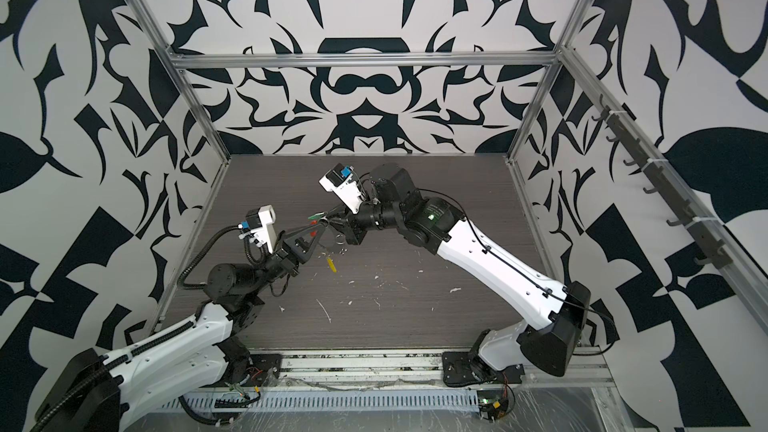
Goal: Remove the keys from the keyring
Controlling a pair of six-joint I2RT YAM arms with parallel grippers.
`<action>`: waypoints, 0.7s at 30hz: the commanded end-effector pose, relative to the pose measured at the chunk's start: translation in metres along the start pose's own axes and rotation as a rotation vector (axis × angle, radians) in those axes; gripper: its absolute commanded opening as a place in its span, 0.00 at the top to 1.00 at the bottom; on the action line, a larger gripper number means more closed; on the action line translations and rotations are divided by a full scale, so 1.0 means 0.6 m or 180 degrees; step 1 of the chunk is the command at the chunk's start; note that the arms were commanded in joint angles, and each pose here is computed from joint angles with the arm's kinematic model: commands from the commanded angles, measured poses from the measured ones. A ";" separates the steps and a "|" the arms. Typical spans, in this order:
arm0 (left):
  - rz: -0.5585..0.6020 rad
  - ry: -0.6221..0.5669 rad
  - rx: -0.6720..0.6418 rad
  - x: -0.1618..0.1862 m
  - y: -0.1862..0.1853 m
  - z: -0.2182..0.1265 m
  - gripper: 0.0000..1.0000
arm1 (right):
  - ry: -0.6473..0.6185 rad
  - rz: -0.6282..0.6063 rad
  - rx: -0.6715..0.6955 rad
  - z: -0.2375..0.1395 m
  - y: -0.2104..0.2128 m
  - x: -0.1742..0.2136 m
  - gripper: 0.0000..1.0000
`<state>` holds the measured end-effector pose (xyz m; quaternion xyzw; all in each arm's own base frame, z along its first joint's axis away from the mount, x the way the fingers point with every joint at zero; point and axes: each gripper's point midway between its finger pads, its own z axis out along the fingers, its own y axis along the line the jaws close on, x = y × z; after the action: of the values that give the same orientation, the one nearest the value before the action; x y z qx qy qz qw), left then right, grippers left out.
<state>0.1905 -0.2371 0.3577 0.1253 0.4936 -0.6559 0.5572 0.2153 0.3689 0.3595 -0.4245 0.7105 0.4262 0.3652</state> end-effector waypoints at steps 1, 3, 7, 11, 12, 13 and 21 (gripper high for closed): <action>0.0025 -0.0106 0.0124 -0.014 -0.016 -0.002 1.00 | -0.0285 -0.0226 -0.0099 -0.027 0.028 -0.052 0.89; 0.0025 -0.0120 0.0110 -0.015 -0.015 -0.002 1.00 | -0.0279 -0.0226 -0.0095 -0.029 0.028 -0.051 0.86; 0.0012 -0.0174 0.0062 -0.020 -0.012 -0.004 1.00 | -0.0186 -0.0187 -0.0052 -0.034 0.028 -0.050 0.80; 0.0015 -0.0199 0.0030 -0.023 -0.009 -0.005 1.00 | -0.0156 -0.0156 -0.0039 -0.037 0.028 -0.045 0.80; 0.0016 -0.0201 0.0016 -0.022 -0.007 -0.006 1.00 | -0.0163 -0.0158 -0.0030 -0.039 0.028 -0.046 0.80; 0.0019 -0.0207 0.0013 -0.023 -0.007 -0.006 1.00 | -0.0172 -0.0163 -0.0025 -0.042 0.029 -0.046 0.79; 0.0034 -0.0235 -0.0015 -0.031 -0.008 -0.009 1.00 | -0.0130 -0.0124 0.0044 -0.054 0.028 -0.031 0.78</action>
<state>0.1919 -0.2292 0.3648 0.1121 0.4851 -0.6543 0.5693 0.2129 0.3595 0.3665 -0.4242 0.7197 0.4132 0.3623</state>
